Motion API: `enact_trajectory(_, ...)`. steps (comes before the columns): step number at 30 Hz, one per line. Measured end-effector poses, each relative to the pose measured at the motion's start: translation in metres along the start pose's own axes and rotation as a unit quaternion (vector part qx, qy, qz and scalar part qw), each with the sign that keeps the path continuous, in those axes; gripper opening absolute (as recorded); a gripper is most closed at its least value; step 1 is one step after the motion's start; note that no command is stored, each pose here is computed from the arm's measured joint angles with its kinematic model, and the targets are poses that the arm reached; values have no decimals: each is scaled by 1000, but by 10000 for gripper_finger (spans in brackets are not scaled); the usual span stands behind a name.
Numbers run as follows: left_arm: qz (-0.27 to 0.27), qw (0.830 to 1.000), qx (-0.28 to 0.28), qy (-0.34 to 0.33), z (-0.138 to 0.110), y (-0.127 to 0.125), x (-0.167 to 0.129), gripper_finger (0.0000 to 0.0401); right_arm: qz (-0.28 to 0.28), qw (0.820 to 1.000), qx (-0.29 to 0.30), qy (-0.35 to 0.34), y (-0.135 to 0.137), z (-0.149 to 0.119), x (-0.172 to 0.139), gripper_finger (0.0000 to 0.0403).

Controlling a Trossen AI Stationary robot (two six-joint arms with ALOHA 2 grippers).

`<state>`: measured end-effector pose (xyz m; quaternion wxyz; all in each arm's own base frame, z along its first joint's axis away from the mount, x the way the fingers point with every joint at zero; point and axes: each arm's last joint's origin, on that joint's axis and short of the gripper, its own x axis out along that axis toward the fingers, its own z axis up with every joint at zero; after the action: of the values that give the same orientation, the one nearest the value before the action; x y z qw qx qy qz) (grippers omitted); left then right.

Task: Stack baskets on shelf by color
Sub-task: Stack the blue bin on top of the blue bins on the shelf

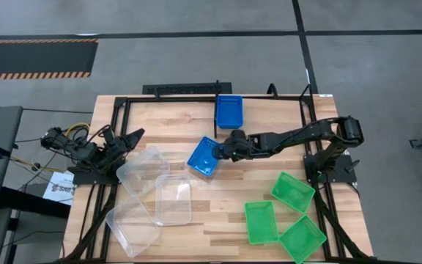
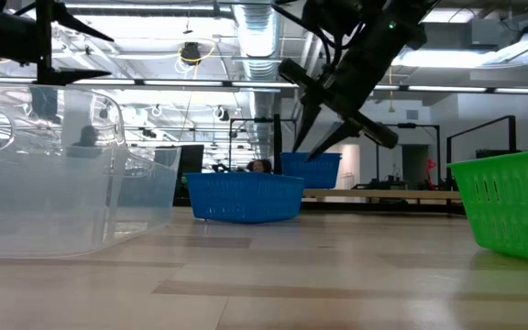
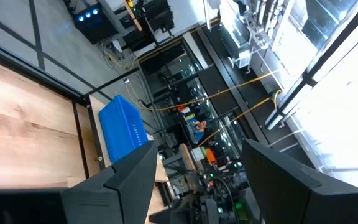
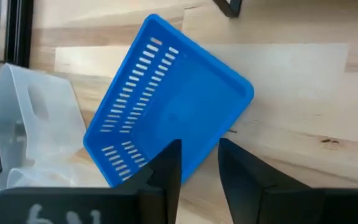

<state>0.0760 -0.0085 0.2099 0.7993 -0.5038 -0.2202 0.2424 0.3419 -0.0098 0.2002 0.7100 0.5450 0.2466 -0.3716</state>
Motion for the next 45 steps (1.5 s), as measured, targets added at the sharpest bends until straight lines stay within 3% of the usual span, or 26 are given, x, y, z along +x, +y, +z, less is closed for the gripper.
enact_trajectory(10, -15, 1000, 1, 21, -1, -1, 0, 224, -39, 998, 45, 4, -10, -3, 23, 199)
enact_trajectory(17, -14, 1000, 2, 21, -1, -1, 0, 224, -42, 997, 55, 23, -14, -8, 40, 208)
enact_trajectory(23, -12, 1000, 2, 18, -1, 0, 0, 224, -51, 996, 67, 29, -16, -7, 40, 161)
enact_trajectory(31, -3, 1000, 1, 6, -1, 0, 0, 224, -67, 993, 45, 81, -20, -8, 39, 15)
enact_trajectory(37, 1, 1000, 1, 0, 0, 0, 0, 224, -70, 988, -6, 136, -18, -6, 9, 11)
enact_trajectory(45, 5, 1000, 3, -3, 0, 1, 0, 224, 41, 992, -32, 114, -1, 24, -70, 6)
